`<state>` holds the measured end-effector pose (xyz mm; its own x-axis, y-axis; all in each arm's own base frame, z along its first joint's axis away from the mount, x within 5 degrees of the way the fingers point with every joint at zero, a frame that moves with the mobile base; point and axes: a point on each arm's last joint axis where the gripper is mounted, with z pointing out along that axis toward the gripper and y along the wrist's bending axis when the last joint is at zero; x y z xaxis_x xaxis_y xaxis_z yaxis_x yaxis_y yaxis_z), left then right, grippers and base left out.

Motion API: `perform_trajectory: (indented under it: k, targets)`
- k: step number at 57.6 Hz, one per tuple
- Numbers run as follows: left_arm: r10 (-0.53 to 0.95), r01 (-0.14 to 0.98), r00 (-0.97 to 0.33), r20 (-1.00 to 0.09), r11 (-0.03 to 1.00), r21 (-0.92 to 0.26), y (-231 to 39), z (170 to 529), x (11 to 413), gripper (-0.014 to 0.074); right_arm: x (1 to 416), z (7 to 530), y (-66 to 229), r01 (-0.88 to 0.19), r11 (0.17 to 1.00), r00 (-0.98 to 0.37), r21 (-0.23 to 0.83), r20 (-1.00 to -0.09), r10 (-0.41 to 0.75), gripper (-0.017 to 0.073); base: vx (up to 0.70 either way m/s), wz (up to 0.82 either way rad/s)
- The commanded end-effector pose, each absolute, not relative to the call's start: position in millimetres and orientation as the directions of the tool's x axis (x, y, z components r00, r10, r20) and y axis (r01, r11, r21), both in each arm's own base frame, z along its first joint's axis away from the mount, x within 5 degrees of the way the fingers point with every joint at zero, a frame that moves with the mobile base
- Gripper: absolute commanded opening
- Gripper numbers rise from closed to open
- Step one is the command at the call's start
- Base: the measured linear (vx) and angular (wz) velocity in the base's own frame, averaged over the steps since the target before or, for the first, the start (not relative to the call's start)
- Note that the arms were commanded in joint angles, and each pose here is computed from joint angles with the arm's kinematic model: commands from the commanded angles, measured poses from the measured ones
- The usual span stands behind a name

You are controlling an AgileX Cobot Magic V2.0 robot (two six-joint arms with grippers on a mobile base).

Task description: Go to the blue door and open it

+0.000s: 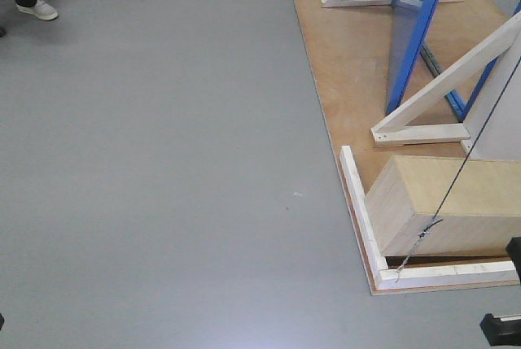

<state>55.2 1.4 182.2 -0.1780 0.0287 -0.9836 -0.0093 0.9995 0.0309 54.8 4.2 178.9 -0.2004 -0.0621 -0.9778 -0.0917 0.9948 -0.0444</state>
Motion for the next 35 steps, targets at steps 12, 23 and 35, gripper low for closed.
perform_trajectory:
  k: [12, 23, 35]
  targets:
    - [0.018, -0.001, -0.058, -0.998, 1.000, 0.018, 0.4, 199.3, 54.4, 0.0073, 55.2, 186.3, 4.2, -0.086, 0.995, -0.107, -0.053, -0.992, -0.062, 0.0012, 0.00, 0.00]
    - [0.018, -0.001, -0.058, -0.998, 1.000, 0.018, 0.4, 199.3, 54.4, 0.0073, 55.2, 186.3, 4.2, -0.086, 0.995, -0.107, -0.053, -0.992, -0.062, 0.0012, 0.00, 0.00]
    - [0.018, -0.001, -0.058, -0.998, 1.000, 0.018, 0.4, 199.3, 54.4, 0.0073, 55.2, 186.3, 4.2, -0.086, 0.995, -0.107, -0.053, -0.992, -0.062, 0.0012, 0.00, 0.00]
